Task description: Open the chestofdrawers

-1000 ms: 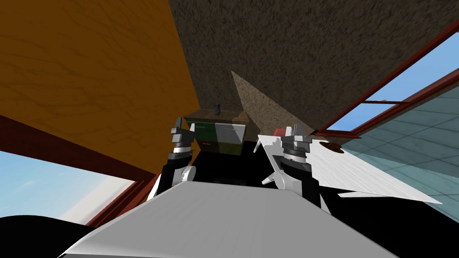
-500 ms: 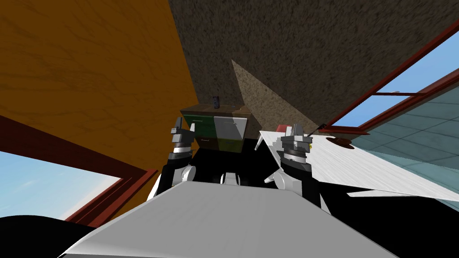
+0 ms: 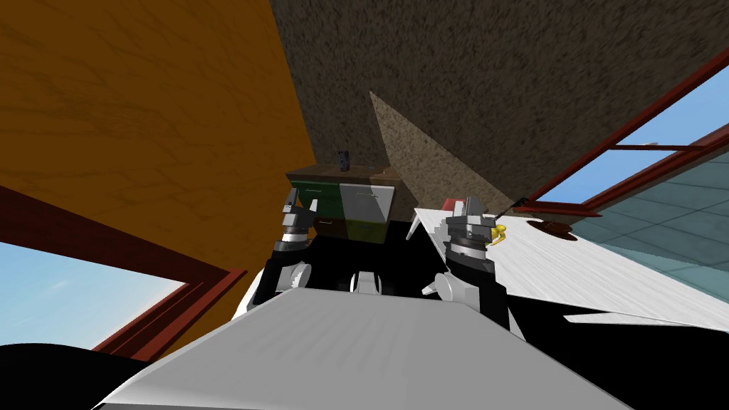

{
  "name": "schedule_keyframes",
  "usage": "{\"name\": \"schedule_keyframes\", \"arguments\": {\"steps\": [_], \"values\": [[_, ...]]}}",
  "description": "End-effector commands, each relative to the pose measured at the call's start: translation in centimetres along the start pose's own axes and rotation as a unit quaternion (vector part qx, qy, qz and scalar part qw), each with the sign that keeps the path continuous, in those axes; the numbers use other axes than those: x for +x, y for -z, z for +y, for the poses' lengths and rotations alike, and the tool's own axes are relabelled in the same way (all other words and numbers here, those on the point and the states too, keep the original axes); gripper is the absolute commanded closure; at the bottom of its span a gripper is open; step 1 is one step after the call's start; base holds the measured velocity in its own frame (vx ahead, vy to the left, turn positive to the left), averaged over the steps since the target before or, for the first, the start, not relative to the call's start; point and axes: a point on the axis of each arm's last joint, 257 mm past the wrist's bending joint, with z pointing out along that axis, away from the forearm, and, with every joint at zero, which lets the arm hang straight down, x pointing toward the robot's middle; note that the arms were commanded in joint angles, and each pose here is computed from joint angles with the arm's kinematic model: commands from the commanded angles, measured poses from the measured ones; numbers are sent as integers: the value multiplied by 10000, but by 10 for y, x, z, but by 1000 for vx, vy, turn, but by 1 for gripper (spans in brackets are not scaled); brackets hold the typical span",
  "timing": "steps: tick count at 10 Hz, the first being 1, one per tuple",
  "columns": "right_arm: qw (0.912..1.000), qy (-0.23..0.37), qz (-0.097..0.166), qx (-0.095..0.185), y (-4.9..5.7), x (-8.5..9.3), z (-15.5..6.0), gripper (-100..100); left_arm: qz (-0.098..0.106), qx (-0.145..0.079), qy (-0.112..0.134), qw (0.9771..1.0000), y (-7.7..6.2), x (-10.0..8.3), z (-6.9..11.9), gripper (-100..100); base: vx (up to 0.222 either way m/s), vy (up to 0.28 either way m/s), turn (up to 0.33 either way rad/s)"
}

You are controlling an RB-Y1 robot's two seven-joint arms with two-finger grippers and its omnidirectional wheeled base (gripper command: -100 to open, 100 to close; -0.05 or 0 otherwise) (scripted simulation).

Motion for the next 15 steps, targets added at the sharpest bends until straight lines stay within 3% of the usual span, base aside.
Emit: {"name": "schedule_keyframes", "arguments": {"steps": [1, 7, 15], "values": [[10000, 0, 0, 0, 0, 0, 0, 0, 157, -175, -9, 9997, 0, 7, 21, -100, 99, -36, 41], [10000, 0, 0, 0, 0, 0, 0, 0, 349, -599, 66, 9976, 1, 22, 76, -100, 93, -27, 65], [10000, 0, 0, 0, 0, 0, 0, 0, 508, -1067, 194, 9928, 6, 44, 135, -100, 84, -30, 53]]}}
